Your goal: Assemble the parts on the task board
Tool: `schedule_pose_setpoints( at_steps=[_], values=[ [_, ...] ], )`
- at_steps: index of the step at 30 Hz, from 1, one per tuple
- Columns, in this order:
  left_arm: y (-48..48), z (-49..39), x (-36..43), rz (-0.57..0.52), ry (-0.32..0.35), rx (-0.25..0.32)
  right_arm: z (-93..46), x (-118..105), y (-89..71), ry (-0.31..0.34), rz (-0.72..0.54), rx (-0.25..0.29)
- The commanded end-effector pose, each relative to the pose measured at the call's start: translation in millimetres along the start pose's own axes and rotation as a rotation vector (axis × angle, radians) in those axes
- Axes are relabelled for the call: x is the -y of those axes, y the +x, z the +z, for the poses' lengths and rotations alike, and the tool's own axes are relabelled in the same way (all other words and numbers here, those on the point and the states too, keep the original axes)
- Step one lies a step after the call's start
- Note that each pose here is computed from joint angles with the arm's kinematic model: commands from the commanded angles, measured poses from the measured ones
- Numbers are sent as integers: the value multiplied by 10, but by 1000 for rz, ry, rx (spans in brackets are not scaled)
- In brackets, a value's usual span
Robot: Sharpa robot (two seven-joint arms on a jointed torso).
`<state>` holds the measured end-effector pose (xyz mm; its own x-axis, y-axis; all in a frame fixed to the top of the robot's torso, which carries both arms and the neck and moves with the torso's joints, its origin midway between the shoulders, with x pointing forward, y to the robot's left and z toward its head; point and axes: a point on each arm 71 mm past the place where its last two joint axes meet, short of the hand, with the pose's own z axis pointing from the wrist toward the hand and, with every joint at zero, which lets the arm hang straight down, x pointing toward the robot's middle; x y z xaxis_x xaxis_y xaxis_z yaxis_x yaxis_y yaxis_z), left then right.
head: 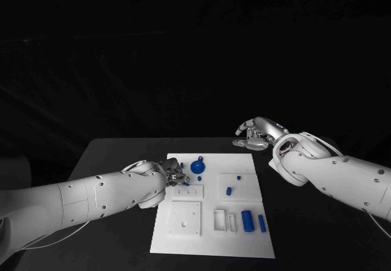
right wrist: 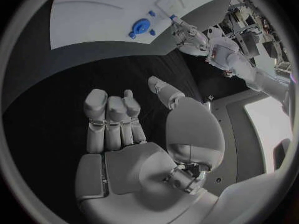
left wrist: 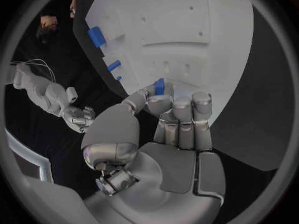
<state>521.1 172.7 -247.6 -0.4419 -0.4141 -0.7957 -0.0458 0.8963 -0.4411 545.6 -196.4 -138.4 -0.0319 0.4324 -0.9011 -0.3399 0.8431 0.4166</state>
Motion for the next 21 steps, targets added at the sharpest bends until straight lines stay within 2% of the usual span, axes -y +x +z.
schedule_pose_setpoints(
  at_steps=[1, 5, 21],
  values=[
    [37, 9, 3, 11, 0, 15, 8, -11, -5, -12, 3, 2],
    [92, 19, -18, 12, -1, 16, 12, -14, -11, -12, 3, 3],
    [213, 40, -33, 17, 9, 14, 12, -8, -19, -11, 5, 2]
  ],
)
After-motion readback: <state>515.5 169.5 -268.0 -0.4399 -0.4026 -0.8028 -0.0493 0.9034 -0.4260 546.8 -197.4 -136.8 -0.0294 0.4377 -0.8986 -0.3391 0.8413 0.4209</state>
